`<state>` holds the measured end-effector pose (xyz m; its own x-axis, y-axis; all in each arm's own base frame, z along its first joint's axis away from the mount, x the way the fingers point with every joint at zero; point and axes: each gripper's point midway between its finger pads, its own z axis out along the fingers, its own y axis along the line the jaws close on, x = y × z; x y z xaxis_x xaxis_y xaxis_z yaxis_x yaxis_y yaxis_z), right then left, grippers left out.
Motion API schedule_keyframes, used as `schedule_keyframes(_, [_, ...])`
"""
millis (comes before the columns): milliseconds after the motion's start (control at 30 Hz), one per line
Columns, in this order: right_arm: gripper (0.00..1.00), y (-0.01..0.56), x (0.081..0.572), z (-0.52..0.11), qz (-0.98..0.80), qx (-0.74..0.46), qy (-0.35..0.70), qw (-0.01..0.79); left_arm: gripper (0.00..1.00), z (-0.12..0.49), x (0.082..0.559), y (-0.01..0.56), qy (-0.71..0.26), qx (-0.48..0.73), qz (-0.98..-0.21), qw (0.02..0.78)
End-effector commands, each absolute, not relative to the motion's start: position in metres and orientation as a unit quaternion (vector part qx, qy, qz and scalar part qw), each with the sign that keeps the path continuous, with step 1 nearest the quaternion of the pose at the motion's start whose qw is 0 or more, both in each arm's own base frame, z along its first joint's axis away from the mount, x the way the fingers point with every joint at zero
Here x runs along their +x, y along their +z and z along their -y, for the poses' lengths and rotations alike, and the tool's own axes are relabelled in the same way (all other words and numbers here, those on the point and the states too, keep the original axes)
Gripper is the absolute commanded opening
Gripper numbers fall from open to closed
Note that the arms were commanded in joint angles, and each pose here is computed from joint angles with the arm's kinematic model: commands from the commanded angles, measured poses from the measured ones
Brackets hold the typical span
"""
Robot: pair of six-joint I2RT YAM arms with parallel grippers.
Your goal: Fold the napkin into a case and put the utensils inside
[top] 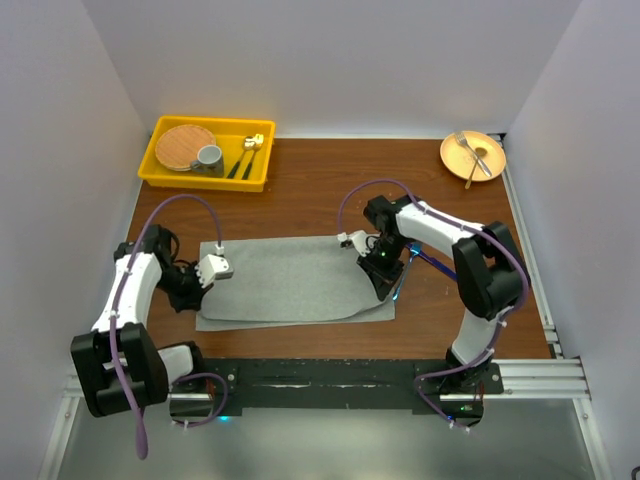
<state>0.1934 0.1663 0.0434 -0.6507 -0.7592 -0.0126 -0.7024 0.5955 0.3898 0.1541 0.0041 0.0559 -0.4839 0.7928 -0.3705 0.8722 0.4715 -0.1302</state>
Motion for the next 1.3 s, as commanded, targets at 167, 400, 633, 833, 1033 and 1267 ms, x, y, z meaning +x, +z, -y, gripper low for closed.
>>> schedule_keyframes(167, [0.0, 0.067, 0.194, -0.162, 0.881, 0.435, -0.176, 0.053, 0.0, -0.002, 0.148, 0.07, -0.15, 0.51, -0.835, 0.141])
schedule_keyframes(400, [0.0, 0.05, 0.193, -0.163, 0.882, 0.432, -0.177, 0.067, 0.0, -0.004, 0.145, 0.054, -0.151, 0.506, -0.839, 0.129])
schedule_keyframes(633, [0.09, 0.045, 0.193, -0.165, 0.878, 0.435, -0.183, 0.077, 0.0, -0.007, 0.142, 0.04, -0.149, 0.503, -0.843, 0.117])
schedule_keyframes(833, [0.53, 0.088, 0.206, -0.176, 0.868, 0.453, -0.201, 0.038, 0.45, -0.004, 0.166, 0.073, -0.14, 0.499, -0.839, 0.164])
schedule_keyframes(1033, [0.51, 0.103, 0.223, -0.177, 0.868, 0.46, -0.188, 0.007, 0.48, 0.01, 0.189, 0.105, -0.159, 0.477, -0.836, 0.219])
schedule_keyframes(1267, [0.36, 0.064, 0.22, -0.177, 0.877, 0.443, -0.184, 0.031, 0.44, 0.013, 0.182, 0.075, -0.172, 0.449, -0.852, 0.208])
